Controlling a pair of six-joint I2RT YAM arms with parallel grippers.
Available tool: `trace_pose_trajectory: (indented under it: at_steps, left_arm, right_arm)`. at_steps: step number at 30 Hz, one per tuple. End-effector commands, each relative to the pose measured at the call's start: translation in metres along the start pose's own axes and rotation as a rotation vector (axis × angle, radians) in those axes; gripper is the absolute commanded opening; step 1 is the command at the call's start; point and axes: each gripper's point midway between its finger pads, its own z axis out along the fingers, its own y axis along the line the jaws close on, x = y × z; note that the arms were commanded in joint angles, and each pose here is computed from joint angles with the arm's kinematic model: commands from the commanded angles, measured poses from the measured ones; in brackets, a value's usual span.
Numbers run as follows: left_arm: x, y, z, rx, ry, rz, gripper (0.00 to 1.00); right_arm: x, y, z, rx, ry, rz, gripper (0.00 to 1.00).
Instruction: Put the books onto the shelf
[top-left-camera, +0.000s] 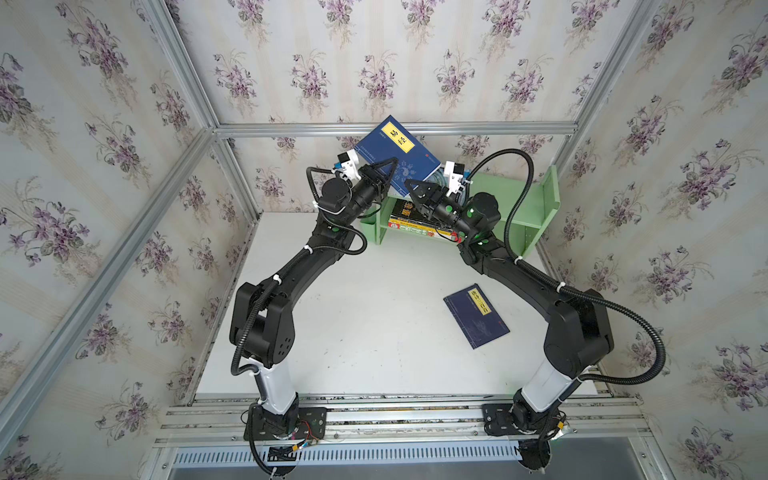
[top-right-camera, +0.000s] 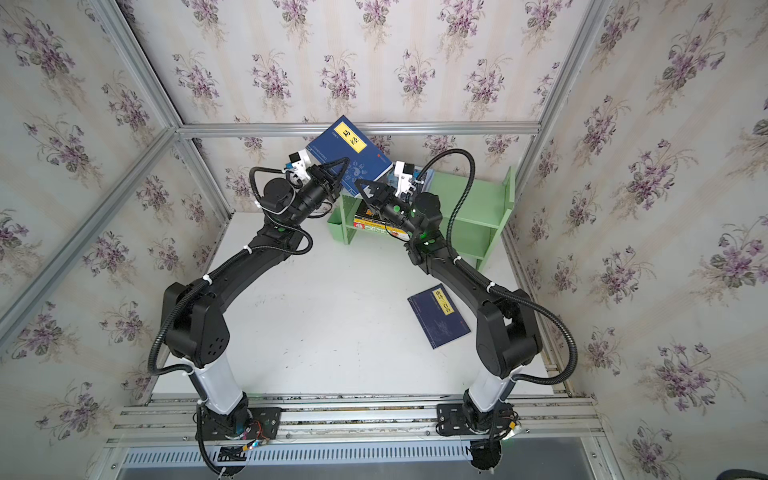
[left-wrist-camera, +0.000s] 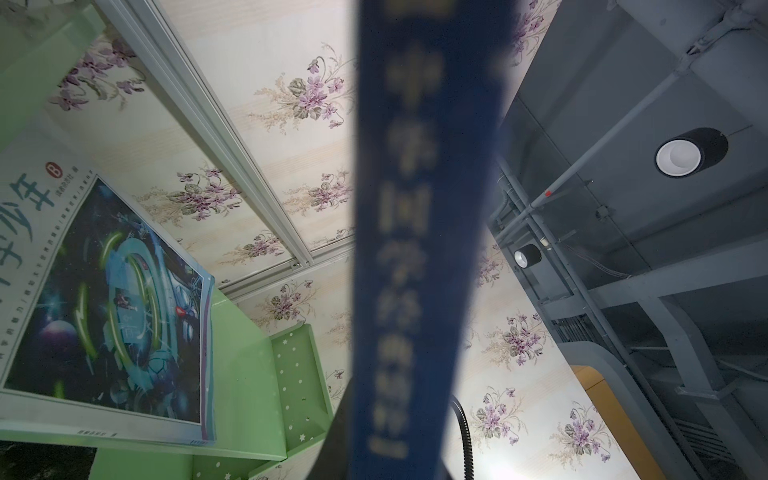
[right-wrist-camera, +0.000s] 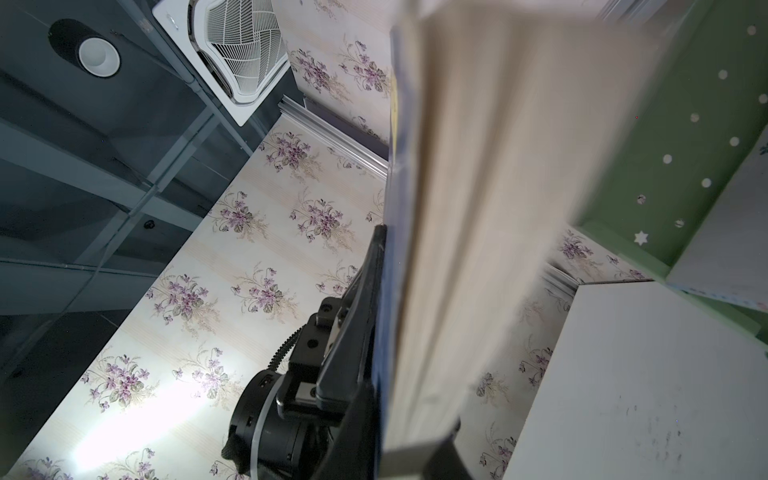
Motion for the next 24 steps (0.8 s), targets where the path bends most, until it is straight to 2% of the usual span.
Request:
trace_pose_trajectory:
  at_steps: [1, 3, 6, 11, 16, 22, 24]
  left_arm:
    - [0.003, -0.032, -0.004, 0.106, 0.006, 0.006, 0.25]
    - [0.003, -0.03, -0.007, 0.097, 0.006, 0.005, 0.39]
    - [0.0, -0.023, -0.013, 0.065, 0.006, 0.012, 0.49]
    - [0.002, -0.01, -0.024, 0.018, 0.075, 0.045, 0.65]
    - [0.0, 0.011, -0.037, -0.033, 0.113, 0.035, 0.67]
    - [-0.001, -0.004, -0.037, 0.022, 0.174, 0.075, 0.67]
    - [-0.004, -0.006, -0.038, 0.025, 0.173, 0.078, 0.63]
  right_arm:
    - [-0.005, -0.001, 0.001, -0.004, -0.032, 0.017, 0.15]
    - [-0.006, 0.001, 0.0, 0.001, -0.023, 0.008, 0.13]
    - [-0.009, 0.009, -0.004, 0.004, 0.018, -0.015, 0.11]
    - [-0.015, 0.021, -0.019, -0.013, 0.135, 0.005, 0.09]
    - [-0.017, 0.029, -0.035, -0.057, 0.216, 0.055, 0.08]
    - [-0.01, 0.029, -0.045, -0.031, 0.259, 0.062, 0.08]
    - [-0.007, 0.03, -0.047, -0.024, 0.269, 0.057, 0.08]
